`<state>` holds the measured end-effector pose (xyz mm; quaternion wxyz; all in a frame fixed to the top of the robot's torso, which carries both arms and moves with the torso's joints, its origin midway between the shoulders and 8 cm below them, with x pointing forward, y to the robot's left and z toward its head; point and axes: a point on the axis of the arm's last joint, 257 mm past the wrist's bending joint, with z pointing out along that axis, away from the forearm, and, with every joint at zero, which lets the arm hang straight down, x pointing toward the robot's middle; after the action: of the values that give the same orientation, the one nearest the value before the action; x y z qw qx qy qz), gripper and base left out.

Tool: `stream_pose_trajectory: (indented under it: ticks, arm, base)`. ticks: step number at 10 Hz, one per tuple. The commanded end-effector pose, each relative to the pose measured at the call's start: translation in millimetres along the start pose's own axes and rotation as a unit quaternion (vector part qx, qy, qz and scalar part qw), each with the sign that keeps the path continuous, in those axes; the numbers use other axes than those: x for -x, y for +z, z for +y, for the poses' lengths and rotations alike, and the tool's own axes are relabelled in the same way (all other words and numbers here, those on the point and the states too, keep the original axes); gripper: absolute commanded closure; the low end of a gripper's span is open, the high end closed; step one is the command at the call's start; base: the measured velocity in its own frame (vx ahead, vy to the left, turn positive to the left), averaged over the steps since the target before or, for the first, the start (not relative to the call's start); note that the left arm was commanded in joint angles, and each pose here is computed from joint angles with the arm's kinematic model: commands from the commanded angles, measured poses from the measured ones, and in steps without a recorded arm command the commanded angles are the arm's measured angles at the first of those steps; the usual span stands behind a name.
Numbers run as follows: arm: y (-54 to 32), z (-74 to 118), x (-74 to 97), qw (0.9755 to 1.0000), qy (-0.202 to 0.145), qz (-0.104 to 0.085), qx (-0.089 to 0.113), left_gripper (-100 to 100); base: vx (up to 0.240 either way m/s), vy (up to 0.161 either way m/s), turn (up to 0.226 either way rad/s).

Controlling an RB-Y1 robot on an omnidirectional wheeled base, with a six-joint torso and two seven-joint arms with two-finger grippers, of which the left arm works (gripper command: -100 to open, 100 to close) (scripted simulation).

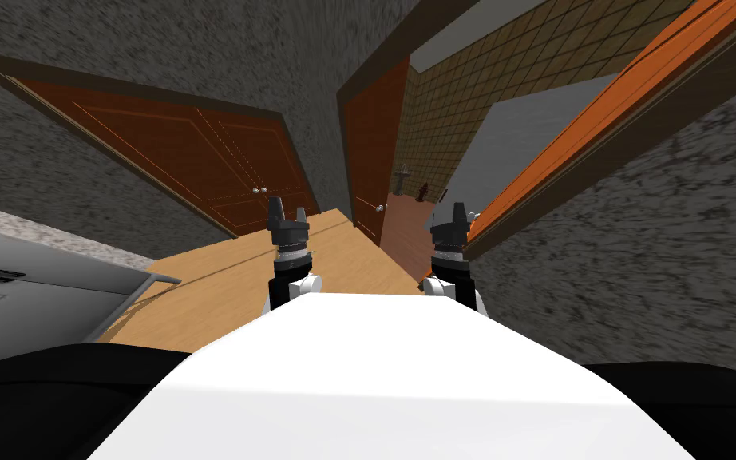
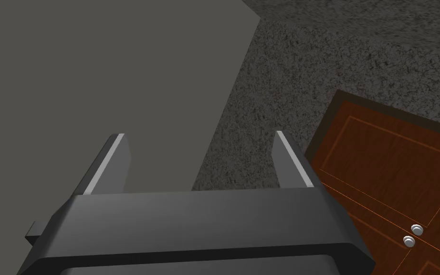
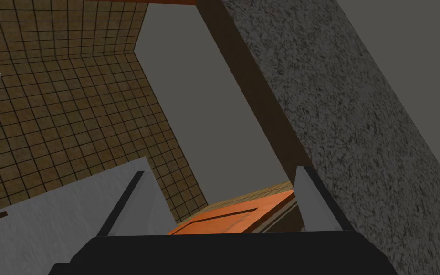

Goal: Push the door open

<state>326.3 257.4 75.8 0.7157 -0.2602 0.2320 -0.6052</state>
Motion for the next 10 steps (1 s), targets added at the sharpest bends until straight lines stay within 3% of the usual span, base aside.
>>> stream_pose_trajectory:
  ticks: [1, 5, 10]
  arm:
    - [-3.7, 11.6, -8.2, 0.9998, 0.015, 0.013, 0.009, -100]
    - [-13.8, 38.2, -26.8, 0.9975, 0.05, 0.041, 0.028, -100]
    - [-31.8, 74.4, -53.3, 0.9903, 0.099, 0.082, 0.052, -100]
  base:
    - [0.114, -0.002, -0.01]
    - [0.205, 0.011, -0.007]
    - [0.153, 0.021, -0.008]
